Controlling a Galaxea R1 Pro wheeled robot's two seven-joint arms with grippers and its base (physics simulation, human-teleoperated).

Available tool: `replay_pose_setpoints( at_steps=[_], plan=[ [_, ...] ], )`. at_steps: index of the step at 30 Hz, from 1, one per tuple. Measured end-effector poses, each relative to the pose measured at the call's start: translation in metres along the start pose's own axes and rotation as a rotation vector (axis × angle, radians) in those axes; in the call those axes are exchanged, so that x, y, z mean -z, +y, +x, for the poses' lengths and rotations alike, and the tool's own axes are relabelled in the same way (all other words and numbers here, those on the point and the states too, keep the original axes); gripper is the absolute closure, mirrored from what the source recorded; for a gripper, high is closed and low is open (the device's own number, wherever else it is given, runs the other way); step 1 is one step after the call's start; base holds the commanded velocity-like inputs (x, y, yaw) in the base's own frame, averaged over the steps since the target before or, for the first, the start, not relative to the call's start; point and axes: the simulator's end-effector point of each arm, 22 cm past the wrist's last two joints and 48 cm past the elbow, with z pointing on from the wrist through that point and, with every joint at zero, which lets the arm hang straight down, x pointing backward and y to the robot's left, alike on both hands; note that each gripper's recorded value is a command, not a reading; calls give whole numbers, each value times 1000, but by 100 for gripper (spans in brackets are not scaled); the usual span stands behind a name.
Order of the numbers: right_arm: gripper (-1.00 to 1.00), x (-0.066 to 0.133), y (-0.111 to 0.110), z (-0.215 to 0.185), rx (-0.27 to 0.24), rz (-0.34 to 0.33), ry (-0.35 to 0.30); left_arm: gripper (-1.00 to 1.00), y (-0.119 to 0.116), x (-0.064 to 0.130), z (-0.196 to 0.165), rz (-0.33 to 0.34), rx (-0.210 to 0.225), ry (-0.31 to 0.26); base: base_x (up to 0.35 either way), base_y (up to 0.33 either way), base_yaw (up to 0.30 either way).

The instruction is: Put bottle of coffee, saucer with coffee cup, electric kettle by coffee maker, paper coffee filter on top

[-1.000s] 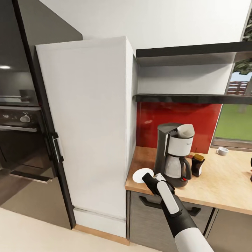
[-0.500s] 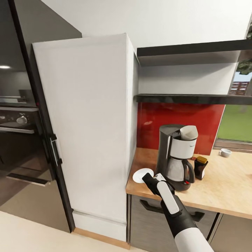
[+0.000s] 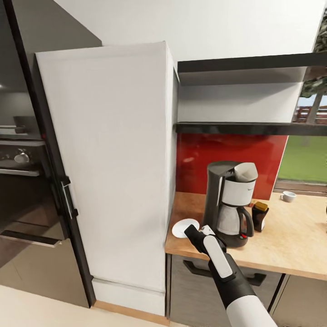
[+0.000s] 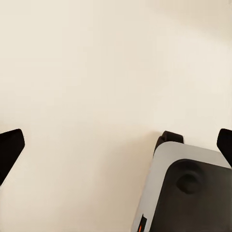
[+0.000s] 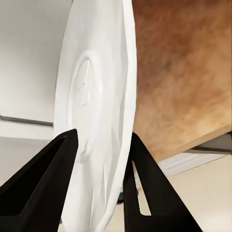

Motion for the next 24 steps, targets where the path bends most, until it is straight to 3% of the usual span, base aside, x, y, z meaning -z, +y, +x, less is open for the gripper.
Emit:
replay_pose_setpoints(
  at_steps=[7, 24],
  plan=[
    [100, 0, 0, 0, 0, 1, 0, -100, 0, 0, 0, 0, 0, 0, 0, 71, -9],
    [100, -1, -3, 2, 1, 6, 4, -100, -1, 0, 0, 1, 1, 1, 0, 145, -125]
  ],
)
